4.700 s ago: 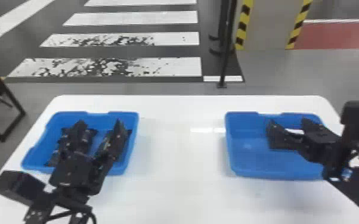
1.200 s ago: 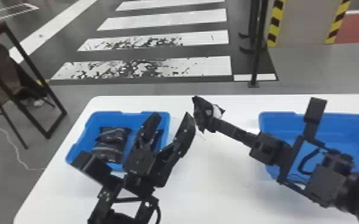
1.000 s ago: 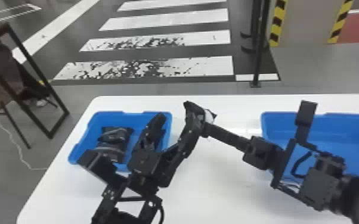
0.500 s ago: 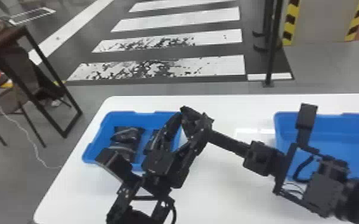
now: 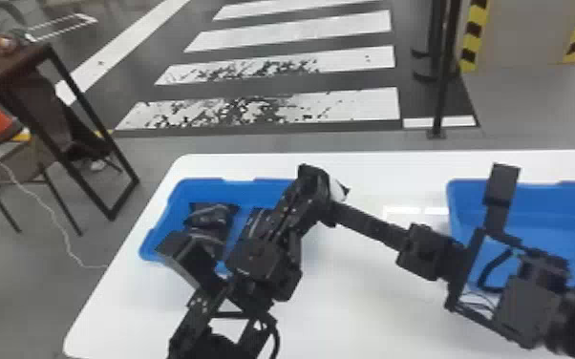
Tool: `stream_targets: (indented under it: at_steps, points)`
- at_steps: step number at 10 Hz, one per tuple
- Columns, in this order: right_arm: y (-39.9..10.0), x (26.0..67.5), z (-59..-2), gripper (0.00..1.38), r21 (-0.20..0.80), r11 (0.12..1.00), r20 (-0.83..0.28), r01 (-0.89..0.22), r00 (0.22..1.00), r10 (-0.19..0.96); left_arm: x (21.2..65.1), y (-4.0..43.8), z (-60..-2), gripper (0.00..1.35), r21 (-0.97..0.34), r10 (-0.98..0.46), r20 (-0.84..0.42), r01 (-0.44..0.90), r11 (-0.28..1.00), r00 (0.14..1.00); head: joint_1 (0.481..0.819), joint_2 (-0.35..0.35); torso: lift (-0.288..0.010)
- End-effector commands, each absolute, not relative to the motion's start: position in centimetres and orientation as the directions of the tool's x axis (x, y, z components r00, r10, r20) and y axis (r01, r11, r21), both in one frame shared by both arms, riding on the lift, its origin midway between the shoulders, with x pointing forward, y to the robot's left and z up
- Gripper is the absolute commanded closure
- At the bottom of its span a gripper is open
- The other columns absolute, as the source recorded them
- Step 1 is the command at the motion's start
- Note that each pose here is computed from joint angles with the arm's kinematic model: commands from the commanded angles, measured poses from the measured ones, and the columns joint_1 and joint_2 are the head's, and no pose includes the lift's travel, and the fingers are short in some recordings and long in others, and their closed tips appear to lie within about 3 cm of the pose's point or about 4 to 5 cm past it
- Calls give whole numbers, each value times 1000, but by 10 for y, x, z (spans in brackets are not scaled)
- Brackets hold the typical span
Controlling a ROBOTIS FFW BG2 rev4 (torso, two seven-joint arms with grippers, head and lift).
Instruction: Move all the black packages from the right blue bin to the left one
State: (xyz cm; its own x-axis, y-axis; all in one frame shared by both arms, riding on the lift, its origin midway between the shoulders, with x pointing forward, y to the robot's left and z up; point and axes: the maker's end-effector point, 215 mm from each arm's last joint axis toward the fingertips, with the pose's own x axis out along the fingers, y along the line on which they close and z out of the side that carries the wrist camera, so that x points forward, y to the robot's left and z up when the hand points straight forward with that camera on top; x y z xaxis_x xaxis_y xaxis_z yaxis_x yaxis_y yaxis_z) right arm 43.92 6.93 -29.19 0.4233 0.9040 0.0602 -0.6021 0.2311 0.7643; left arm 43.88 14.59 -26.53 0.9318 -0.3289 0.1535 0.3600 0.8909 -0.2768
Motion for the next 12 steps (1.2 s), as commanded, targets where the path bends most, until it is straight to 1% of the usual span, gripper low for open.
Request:
stream_targets:
  at_steps: [1,2,3,4,5,6,7,8,9,10,11,12]
  points:
    - [66,445,-292,1151,764,235,70,-601,439,896,439,150,-263,1223,-265,-320,160,353,897,934,695,270,-140]
    - [64,447,-295,1026,766,237,72,-597,447,892,443,158,-260,1223,-251,-297,161,330,910,941,695,269,-140]
    - [60,451,-297,1009,773,239,79,-587,463,883,454,177,-265,1223,-201,-255,140,280,939,957,695,271,-140]
    - [54,454,-303,647,784,242,77,-571,477,875,472,193,-287,1223,-154,-224,82,235,960,971,695,281,-140]
    - [47,456,-305,298,786,247,79,-566,488,869,498,225,-308,1223,-62,-165,40,168,984,985,695,285,-140]
    - [41,457,-308,124,790,251,79,-559,500,862,516,261,-321,1223,42,-91,20,90,995,996,695,294,-140]
    - [33,458,-311,99,794,259,77,-549,514,854,529,306,-331,1222,170,5,12,-7,985,1000,695,314,-140]
    - [23,459,-316,108,796,270,73,-541,529,845,535,334,-346,1156,204,61,-5,-59,977,998,695,344,-140]
    - [8,462,-319,108,791,293,67,-537,553,831,529,342,-353,664,148,73,-7,-71,986,997,695,350,-140]
    - [-14,470,-321,107,766,347,54,-541,592,804,522,336,-349,154,83,61,23,-62,995,998,695,350,-140]
    - [-40,481,-323,102,715,430,33,-551,641,767,518,319,-338,55,2,19,69,-19,1000,997,695,350,-140]
    - [-68,489,-324,102,642,527,5,-556,691,723,510,297,-317,156,-23,-18,115,20,1000,993,695,332,-140]
